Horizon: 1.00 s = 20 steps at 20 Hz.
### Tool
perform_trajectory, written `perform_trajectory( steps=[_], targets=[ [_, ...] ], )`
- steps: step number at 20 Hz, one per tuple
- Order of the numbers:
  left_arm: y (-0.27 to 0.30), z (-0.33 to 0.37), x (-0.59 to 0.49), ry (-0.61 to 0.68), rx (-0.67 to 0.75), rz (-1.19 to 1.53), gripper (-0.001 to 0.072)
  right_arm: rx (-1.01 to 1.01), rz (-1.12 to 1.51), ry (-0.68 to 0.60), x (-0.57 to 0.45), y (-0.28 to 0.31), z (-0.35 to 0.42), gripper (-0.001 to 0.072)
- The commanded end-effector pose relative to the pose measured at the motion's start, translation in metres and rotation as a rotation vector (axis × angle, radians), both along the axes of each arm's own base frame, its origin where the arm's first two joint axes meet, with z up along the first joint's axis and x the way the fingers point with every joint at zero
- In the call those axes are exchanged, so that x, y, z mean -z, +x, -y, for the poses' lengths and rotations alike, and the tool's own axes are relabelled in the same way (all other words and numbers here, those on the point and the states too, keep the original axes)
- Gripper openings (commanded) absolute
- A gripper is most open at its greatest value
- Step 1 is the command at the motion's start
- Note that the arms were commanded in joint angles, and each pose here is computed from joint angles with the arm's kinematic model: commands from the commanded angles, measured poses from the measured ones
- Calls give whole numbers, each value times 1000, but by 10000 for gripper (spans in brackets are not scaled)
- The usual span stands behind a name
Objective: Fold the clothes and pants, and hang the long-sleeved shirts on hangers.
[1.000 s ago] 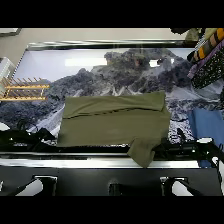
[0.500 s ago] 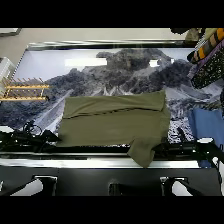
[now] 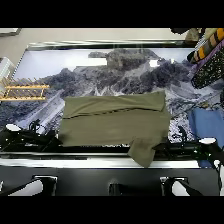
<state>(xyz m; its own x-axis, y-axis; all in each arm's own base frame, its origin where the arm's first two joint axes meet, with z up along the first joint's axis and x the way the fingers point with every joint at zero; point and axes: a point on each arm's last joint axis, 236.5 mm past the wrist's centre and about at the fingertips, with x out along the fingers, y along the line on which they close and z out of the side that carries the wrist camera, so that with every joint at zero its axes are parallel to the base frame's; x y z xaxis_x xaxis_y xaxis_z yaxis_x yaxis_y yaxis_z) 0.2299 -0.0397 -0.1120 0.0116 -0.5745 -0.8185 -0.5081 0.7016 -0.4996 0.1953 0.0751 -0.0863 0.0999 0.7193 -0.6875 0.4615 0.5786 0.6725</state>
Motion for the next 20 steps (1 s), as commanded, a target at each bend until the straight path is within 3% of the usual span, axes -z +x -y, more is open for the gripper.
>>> perform_trajectory(
  steps=[1, 5, 9, 12, 16, 20],
  targets=[
    [2, 4, -12, -7, 15, 26, 13, -28, 41, 26, -19, 0, -6, 26],
    [-5, 6, -43, 12, 24, 71, 12, -43, 97, 20, -45, -4, -11, 25],
    [-31, -13, -70, 160, 31, 79, 12, -65, 106, -20, -72, -30, -18, 25],
    [-29, -12, -86, 186, 28, 145, 12, -27, 171, -83, -89, -32, -18, 25],
    [11, -8, -102, 196, 47, 255, 12, 3, 315, -215, -107, 9, 12, 24],
    [62, -5, -106, 207, 94, 292, 12, -17, 385, -257, -117, 67, 35, 25]
  ],
)
